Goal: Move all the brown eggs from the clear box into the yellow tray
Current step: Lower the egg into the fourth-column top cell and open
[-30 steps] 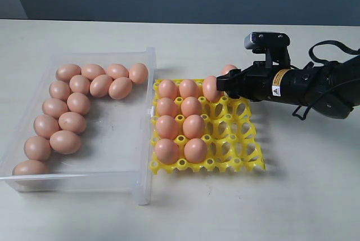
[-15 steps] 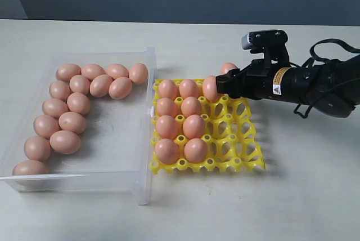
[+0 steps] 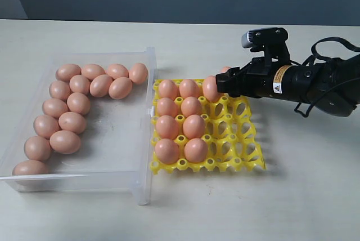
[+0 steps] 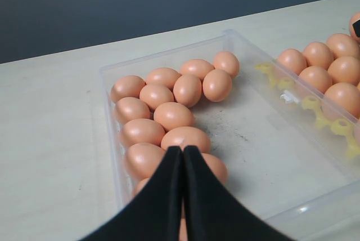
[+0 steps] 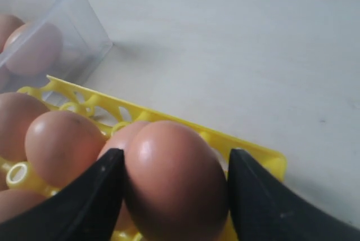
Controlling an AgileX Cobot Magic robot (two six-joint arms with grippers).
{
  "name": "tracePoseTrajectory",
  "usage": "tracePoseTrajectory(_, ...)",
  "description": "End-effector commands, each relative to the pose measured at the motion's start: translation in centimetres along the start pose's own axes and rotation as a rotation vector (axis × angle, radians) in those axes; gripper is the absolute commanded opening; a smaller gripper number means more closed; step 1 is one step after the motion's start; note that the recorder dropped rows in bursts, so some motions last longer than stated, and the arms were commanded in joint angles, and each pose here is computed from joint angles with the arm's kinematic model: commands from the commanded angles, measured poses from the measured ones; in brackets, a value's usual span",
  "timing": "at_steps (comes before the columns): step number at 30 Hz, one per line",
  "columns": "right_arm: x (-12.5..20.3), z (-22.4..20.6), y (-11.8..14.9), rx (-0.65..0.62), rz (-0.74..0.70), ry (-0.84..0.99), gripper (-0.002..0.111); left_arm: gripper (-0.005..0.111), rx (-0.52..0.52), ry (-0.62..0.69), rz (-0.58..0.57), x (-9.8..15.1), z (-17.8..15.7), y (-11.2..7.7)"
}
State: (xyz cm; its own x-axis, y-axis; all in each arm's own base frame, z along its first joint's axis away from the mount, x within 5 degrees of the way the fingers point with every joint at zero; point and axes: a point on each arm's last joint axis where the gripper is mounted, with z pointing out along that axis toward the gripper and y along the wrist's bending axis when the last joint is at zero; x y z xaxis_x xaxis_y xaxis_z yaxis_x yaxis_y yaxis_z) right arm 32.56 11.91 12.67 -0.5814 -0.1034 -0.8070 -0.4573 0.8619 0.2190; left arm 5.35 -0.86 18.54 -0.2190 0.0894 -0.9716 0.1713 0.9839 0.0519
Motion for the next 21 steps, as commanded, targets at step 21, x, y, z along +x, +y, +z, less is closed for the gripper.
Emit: tracePoseTrajectory(21,-2.6,-2.1,0.3,0.038,-0.005,-0.08,0.053,0.0,0.001,-0.011,-0.001,0.0,0.0,0.0)
